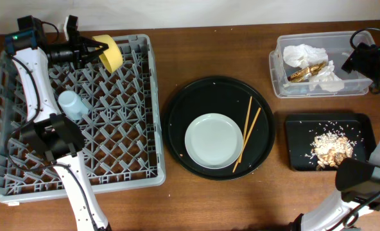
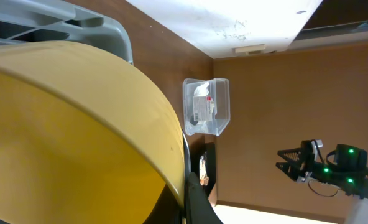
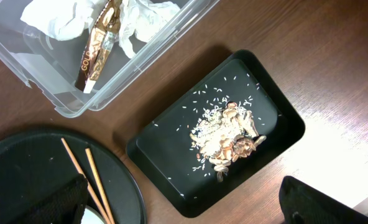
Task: Sort waste into correct bins and load items into the dishwasher rack
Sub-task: 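Lower the yellow bowl into the rack's top row and open the left gripper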
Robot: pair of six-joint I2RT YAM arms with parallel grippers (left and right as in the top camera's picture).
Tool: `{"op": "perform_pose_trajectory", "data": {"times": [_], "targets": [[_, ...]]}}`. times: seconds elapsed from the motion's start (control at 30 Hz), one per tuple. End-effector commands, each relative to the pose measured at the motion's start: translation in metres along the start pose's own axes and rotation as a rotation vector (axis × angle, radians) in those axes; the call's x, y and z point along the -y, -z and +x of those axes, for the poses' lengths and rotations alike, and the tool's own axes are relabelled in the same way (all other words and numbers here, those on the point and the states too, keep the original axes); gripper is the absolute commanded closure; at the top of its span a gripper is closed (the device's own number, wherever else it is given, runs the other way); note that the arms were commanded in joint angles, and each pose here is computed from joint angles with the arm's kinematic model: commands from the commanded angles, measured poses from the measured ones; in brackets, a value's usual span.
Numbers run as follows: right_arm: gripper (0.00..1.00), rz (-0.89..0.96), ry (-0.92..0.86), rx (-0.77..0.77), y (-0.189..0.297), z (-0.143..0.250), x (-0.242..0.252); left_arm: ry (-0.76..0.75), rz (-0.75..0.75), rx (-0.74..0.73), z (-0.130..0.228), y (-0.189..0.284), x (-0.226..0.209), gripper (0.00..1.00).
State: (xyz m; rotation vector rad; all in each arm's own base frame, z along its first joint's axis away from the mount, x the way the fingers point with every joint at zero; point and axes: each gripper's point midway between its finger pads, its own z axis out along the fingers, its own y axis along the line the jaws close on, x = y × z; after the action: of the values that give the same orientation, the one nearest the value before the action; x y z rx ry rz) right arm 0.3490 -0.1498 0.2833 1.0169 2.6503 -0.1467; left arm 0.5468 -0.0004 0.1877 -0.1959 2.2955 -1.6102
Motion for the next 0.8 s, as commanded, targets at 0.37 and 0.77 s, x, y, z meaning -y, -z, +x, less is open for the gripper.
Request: {"op": "perform_pose_trajectory", "data": {"times": [0.37, 0.77], "targets": [[0.01, -0.006, 0.001, 0.001, 0.001, 0.0, 0.0, -0.089, 0.321, -0.033, 0.008, -0.014, 0.055, 1.0], [0.01, -0.006, 0.001, 0.001, 0.001, 0.0, 0.0, -0.035, -0.037, -0.083, 0.02, -0.028, -0.004, 1.0]]}}
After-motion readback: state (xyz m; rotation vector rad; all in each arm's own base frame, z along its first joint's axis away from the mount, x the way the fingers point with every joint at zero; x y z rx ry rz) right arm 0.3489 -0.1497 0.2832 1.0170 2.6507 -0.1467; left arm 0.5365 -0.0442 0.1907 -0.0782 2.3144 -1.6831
